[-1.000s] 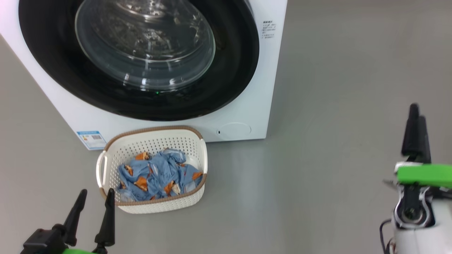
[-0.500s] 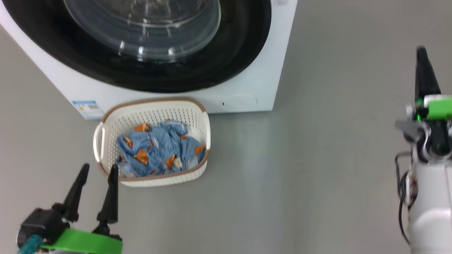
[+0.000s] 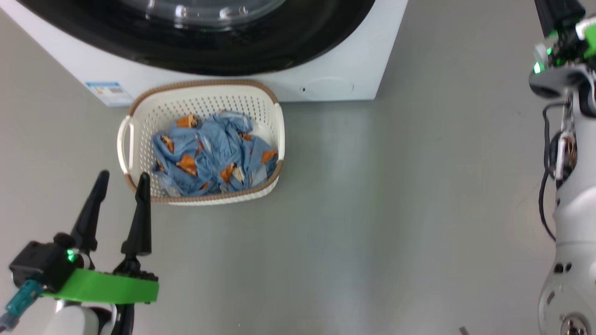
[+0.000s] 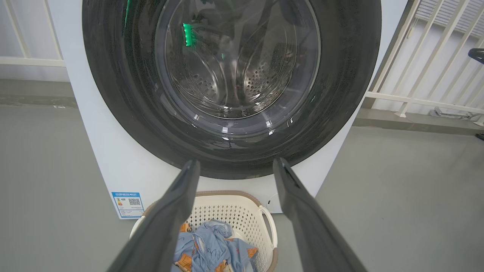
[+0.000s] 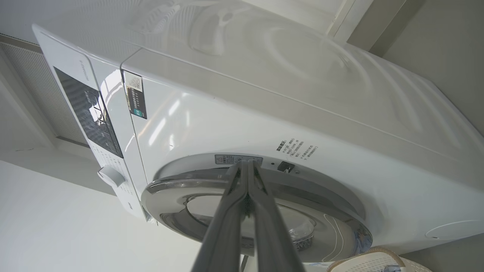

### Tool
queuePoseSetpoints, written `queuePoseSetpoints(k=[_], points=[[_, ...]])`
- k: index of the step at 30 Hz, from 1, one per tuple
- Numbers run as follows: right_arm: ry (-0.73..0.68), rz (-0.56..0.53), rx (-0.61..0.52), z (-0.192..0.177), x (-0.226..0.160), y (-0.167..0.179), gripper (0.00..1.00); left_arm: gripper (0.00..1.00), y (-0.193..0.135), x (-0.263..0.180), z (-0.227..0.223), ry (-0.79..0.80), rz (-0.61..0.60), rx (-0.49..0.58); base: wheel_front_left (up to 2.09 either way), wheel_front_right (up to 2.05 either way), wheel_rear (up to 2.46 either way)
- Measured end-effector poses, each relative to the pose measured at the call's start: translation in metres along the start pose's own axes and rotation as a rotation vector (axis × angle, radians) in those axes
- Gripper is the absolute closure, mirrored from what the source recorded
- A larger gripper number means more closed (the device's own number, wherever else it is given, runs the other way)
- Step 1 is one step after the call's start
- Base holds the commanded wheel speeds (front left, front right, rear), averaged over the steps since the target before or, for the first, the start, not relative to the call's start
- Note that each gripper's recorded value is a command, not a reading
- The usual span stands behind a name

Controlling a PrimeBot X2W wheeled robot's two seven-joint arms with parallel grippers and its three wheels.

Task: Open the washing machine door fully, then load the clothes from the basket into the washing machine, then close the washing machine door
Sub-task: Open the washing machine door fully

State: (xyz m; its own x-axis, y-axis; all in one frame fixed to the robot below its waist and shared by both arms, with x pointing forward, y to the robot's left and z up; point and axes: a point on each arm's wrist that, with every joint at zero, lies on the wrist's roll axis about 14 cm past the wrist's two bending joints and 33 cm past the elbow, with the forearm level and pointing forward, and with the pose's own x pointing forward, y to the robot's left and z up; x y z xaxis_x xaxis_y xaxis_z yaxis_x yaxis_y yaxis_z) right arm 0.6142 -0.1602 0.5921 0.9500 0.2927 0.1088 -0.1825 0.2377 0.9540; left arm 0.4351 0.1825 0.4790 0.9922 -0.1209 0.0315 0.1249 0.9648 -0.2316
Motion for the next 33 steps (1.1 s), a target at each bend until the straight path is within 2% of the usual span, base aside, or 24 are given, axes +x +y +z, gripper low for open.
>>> queuePoseSetpoints(k=[16, 33], points=[[0.151, 0.009, -0.034, -0.036, 0.070, -0.002, 1.00, 0.00, 0.015, 0.017, -0.014, 0.018, 0.026, 0.003, 0.00, 0.00, 0.00], [0.244, -0.003, -0.048, -0.077, 0.116, -0.013, 1.00, 0.00, 0.023, 0.023, -0.025, 0.036, 0.055, -0.011, 0.00, 0.00, 0.00]])
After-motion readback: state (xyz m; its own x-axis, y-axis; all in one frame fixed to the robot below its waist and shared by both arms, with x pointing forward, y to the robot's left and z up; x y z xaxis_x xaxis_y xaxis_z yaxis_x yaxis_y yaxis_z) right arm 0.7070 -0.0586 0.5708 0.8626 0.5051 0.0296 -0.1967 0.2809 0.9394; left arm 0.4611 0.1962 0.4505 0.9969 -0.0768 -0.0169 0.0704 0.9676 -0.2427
